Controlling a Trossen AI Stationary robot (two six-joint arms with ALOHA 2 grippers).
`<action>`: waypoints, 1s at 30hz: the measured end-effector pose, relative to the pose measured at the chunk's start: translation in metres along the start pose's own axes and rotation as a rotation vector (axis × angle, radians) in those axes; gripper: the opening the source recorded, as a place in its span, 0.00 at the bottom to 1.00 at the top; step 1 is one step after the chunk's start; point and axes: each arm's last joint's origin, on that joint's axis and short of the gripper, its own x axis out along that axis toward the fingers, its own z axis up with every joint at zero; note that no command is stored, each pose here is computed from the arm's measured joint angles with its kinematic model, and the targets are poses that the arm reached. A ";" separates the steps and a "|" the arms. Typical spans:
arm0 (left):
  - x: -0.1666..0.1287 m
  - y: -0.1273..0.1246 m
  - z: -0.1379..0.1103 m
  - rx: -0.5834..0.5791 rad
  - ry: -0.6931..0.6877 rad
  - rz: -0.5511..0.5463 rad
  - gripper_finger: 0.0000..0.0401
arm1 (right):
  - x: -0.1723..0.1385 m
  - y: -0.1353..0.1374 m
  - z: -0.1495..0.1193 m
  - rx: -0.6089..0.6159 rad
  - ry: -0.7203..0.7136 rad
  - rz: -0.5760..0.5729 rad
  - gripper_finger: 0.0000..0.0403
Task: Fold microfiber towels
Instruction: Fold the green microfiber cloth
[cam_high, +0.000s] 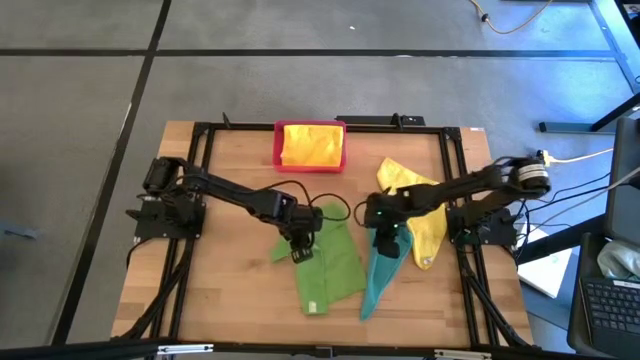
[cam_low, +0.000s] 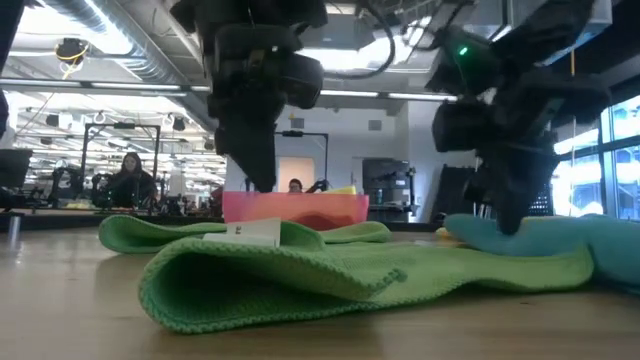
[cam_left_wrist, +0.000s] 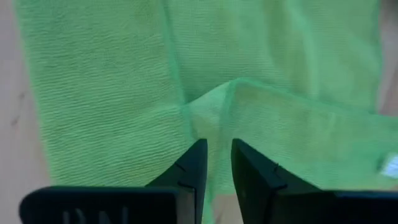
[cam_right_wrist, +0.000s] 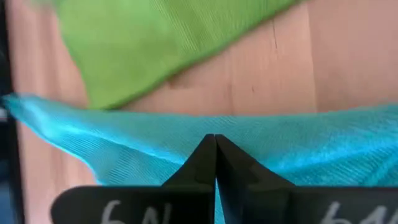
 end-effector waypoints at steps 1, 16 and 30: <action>0.000 0.002 0.000 0.007 0.006 0.009 0.17 | -0.003 0.001 -0.001 0.004 -0.029 0.008 0.02; -0.029 -0.013 -0.028 -0.102 0.202 -0.074 0.19 | -0.016 0.015 0.014 -0.097 -0.237 0.114 0.03; -0.028 -0.045 -0.043 -0.088 0.099 -0.006 0.20 | -0.019 0.010 0.017 -0.106 -0.248 0.137 0.03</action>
